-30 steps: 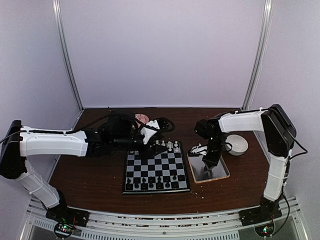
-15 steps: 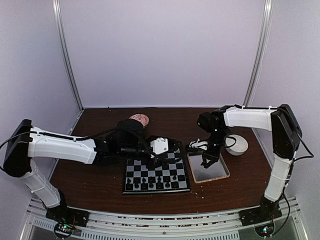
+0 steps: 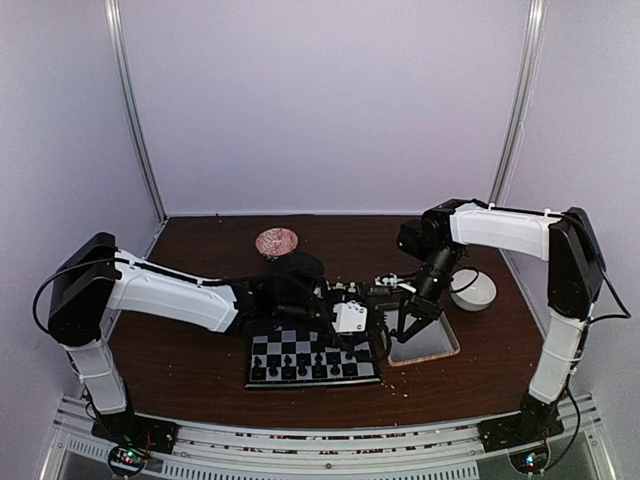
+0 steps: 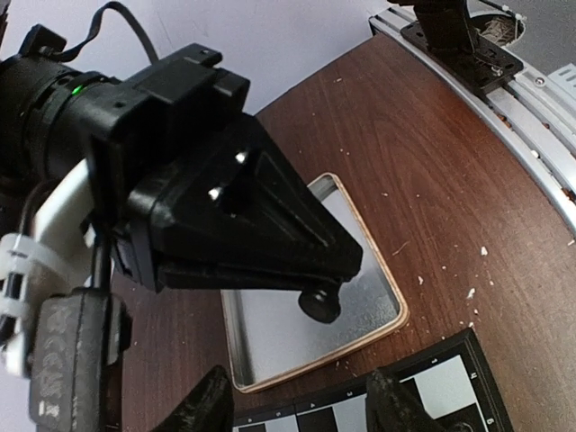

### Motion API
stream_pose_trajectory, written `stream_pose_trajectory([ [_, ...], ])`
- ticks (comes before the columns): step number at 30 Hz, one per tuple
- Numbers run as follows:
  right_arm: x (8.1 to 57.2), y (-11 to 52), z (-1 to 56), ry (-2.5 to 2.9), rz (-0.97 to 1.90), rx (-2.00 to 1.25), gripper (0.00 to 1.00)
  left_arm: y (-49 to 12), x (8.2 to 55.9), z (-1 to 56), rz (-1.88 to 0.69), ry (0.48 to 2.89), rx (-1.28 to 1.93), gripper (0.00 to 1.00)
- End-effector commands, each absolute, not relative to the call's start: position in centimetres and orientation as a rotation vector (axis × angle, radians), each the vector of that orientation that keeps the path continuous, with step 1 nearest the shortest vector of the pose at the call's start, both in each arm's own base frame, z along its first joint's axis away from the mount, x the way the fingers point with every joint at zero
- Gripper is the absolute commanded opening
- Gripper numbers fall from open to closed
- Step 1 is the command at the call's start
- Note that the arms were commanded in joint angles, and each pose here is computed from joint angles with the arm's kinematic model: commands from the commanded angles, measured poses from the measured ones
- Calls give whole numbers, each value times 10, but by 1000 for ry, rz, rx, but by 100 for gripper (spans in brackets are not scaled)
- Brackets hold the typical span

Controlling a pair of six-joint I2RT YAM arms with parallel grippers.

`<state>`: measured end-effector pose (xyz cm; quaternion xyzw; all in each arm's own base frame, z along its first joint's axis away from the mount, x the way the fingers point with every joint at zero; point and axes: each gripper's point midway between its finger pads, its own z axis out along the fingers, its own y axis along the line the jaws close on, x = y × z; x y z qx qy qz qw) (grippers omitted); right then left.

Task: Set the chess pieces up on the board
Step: Pass from the right arm to the left

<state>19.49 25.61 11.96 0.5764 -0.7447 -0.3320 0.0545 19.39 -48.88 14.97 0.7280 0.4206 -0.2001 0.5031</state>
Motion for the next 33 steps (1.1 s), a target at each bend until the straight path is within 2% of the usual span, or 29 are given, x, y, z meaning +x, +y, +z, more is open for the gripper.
stream_pose_trajectory([
  [1, 185, 268, 138, -2160, -1179, 1720, 0, -510, 187, 169, -467, 868, 1737, 51],
  [8, 185, 270, 138, -2138, -1196, 1704, 0, -525, 179, 167, -484, 824, 1751, 50],
  [18, 182, 271, 139, -2116, -1230, 1668, 0, -531, 174, 164, -520, 826, 1751, 41],
  [24, 181, 272, 142, -2093, -1254, 1653, 0, -533, 173, 157, -522, 837, 1767, 40],
  [33, 183, 273, 146, -2094, -1294, 1624, 0, -538, 174, 152, -529, 869, 1776, 28],
])
